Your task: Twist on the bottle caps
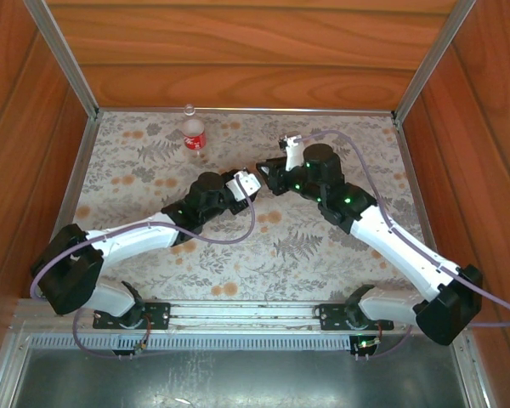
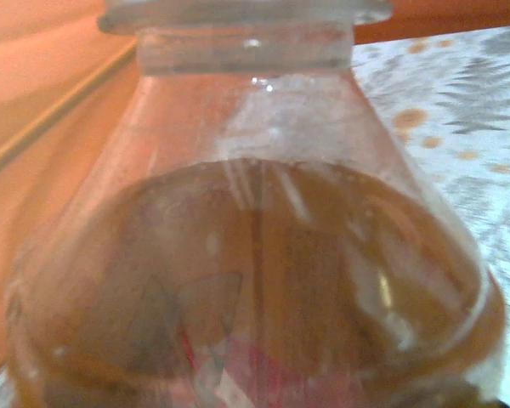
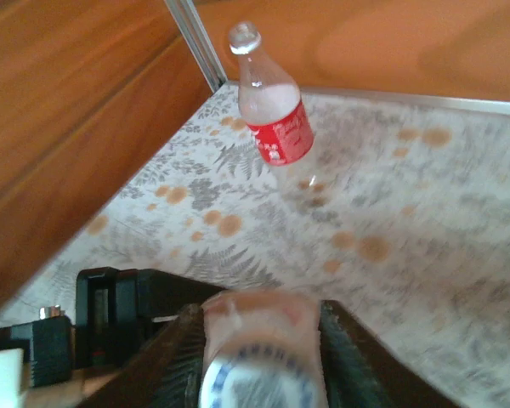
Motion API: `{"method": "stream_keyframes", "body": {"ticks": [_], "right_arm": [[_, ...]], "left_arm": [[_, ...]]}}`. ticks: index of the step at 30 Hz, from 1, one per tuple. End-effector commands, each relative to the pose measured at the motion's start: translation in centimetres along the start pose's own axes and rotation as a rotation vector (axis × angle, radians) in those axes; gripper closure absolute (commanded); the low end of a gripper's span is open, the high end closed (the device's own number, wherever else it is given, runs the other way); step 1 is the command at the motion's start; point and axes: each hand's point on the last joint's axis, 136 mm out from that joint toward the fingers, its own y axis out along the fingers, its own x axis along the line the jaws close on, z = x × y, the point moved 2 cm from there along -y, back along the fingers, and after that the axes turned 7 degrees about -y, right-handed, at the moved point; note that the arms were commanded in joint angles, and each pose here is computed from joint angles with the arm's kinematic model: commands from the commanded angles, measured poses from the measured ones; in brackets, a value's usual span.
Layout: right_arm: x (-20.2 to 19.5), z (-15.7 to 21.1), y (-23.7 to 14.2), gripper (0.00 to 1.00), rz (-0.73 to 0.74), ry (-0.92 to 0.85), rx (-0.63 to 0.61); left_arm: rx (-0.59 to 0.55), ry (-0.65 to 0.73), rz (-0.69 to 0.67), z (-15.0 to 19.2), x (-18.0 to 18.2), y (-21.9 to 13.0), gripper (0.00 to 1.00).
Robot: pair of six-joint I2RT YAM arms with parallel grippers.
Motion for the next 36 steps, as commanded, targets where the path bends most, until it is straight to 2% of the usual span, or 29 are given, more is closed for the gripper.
{"method": "stream_keyframes", "body": {"ticks": [1, 4, 8, 11, 15, 25, 28, 33, 35, 36], "right_arm": [[1.7, -3.4, -3.0, 0.41, -0.099, -0.184, -0.155], [4.0, -3.3, -5.1, 0.3, -0.254, -0.307, -0.204], [6.8, -2.1, -7.7, 0.3, -0.449, -0.428, -0.19], [7.7, -1.1, -8.8, 0.3, -0.523, -0.484, -0.165], [8.5, -0.2, -9.3, 0.32, -0.596, -0.509, -0.136], [9.2, 0.9, -8.6, 0.46, -0.699, -0.47, -0.081], [9.2, 1.0, -8.4, 0.54, -0.712, -0.457, -0.067], [8.9, 0.9, -8.1, 0.8, -0.686, -0.446, -0.067], [8.3, 0.4, -7.5, 0.86, -0.631, -0.427, -0.073], [7.5, 0.1, -6.8, 0.92, -0.571, -0.399, -0.074]], "left_arm": [[-0.014, -0.037, 0.267, 0.9, -3.5, -1.5, 0.48], [-0.042, -0.092, 0.446, 0.7, -5.4, -3.0, 0.48], [-0.092, -0.157, 0.642, -0.6, -7.2, -4.9, 0.48], [-0.14, -0.193, 0.801, -1.9, -8.3, -6.8, 0.48], [-0.183, -0.202, 0.895, -3.4, -8.8, -8.2, 0.48], [-0.203, -0.187, 0.893, -4.1, -8.6, -8.5, 0.48], [-0.201, -0.187, 0.883, -4.1, -8.5, -8.3, 0.48], [-0.191, -0.186, 0.838, -4.0, -8.0, -7.7, 0.48], [-0.172, -0.172, 0.732, -3.6, -7.0, -6.6, 0.48], [-0.153, -0.166, 0.63, -3.5, -6.0, -5.7, 0.48]]}}
